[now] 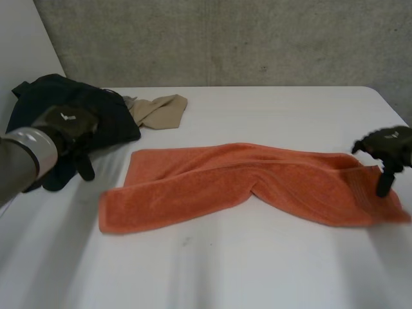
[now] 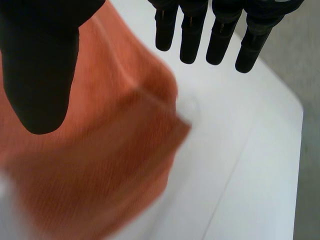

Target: Fold the laundry.

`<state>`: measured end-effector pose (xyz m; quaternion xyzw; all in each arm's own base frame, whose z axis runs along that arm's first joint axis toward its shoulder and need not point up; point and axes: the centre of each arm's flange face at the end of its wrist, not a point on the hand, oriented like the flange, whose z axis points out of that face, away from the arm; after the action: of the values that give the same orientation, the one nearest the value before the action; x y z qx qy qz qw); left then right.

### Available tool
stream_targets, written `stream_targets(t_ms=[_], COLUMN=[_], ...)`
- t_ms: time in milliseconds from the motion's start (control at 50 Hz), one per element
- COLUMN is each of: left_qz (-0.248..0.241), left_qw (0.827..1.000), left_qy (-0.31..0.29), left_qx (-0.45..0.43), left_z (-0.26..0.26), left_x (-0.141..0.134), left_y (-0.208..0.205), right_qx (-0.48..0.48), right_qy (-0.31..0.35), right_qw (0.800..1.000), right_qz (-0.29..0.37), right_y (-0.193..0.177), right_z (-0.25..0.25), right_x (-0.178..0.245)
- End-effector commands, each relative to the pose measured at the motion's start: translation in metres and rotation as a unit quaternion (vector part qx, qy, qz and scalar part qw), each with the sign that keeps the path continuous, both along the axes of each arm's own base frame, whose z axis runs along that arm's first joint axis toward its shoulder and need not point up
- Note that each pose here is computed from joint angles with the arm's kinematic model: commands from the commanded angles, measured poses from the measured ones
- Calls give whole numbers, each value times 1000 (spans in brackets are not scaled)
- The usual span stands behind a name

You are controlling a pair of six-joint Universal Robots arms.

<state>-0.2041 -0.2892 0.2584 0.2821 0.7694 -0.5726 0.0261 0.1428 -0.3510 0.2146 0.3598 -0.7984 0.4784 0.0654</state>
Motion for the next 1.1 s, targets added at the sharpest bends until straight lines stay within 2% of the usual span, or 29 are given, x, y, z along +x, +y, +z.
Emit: stream_targets(t_ms=[20,80,260,460,540,620,660,800,960,1100], left_qz=[26,32,27,23,16,3,-4,-34,-55,-87], left_qw=[998,997,995,996,996,996,996,995,992,984], left_qy=[63,76,89,89,88,89,91,93,64,58], left_qx=[-1,10,24,18,13,5,-2,15,96,143], left_z=[11,7,-5,-6,-6,-5,-6,-33,-85,-108], left_x=[0,-2,-10,-12,-16,-24,-28,-54,-79,-98], left_y=[-13,-12,-3,-2,-2,-1,-5,-24,-32,-28], right_qx=[-38,-30,38,45,14,-43,-79,-116,-167,-188], right_qy=[-18,-34,-118,-114,-136,-183,-212,-262,-279,-318], right_qw=[996,995,991,992,991,982,973,952,933,914], right_qz=[82,89,41,9,4,33,50,104,156,166], right_y=[-9,-16,-42,-48,-47,-27,-10,38,92,108], right_z=[2,-8,-62,-83,-53,6,47,110,165,189], right_x=[54,66,85,86,86,95,94,93,87,81])
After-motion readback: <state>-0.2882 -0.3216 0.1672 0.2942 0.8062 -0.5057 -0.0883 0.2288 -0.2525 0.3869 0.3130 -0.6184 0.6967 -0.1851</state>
